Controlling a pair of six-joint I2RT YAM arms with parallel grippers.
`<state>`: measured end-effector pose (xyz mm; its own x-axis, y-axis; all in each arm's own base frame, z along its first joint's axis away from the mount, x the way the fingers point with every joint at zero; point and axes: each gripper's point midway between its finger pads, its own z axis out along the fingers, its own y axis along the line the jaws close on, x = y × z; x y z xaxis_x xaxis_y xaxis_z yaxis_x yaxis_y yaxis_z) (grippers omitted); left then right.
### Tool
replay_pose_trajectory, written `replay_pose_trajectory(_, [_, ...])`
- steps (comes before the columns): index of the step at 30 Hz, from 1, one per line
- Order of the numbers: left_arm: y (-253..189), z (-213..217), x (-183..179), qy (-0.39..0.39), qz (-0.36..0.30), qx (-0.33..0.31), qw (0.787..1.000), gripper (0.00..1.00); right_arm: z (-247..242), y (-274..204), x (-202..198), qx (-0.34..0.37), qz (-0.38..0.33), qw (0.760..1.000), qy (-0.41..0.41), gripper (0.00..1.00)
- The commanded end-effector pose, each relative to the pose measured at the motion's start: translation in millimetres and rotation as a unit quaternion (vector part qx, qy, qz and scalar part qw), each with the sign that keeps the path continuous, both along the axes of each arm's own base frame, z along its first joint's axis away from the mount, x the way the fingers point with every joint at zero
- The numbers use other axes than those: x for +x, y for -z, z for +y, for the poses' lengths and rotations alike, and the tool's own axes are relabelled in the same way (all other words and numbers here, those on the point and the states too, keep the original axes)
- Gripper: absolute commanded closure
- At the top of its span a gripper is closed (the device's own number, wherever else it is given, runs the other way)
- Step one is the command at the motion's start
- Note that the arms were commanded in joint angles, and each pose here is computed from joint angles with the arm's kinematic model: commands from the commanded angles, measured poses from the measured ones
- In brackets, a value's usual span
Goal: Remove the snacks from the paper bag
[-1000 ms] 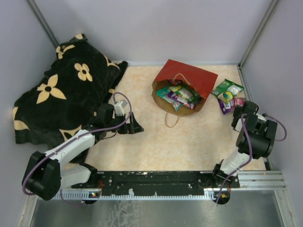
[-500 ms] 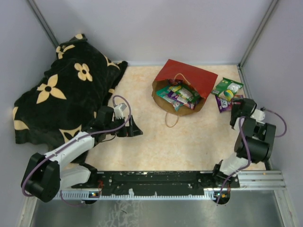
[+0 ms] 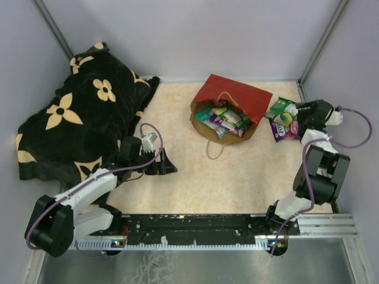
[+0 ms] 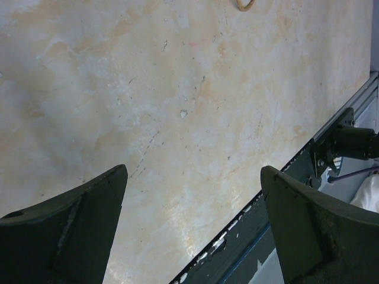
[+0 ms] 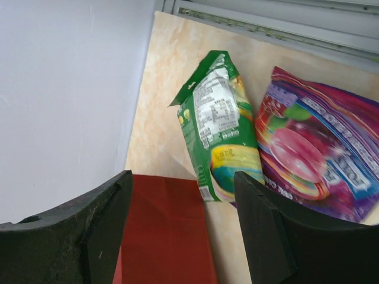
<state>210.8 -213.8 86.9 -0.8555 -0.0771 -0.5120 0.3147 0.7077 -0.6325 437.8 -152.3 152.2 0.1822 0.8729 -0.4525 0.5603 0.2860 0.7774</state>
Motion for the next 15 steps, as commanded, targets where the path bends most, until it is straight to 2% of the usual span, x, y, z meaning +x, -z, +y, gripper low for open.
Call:
replay_pose_trajectory(1, [-4, 3, -5, 0.002, -0.014, -0.002, 1.000, 0.01, 3, 17, 24, 0.004, 0.040, 0.998, -0.041, 0.31])
replay_pose_trajectory(6, [-2, 4, -12, 0.003, -0.012, -0.007, 1.000, 0.01, -15, 43, 50, -0.009, 0.084, 0.995, -0.056, 0.32])
replay_pose_trajectory(15, [3, 2, -16, 0.009, -0.007, -0.020, 1.000, 0.01, -20, 74, 104, -0.010, 0.081, 0.985, -0.149, 0.37])
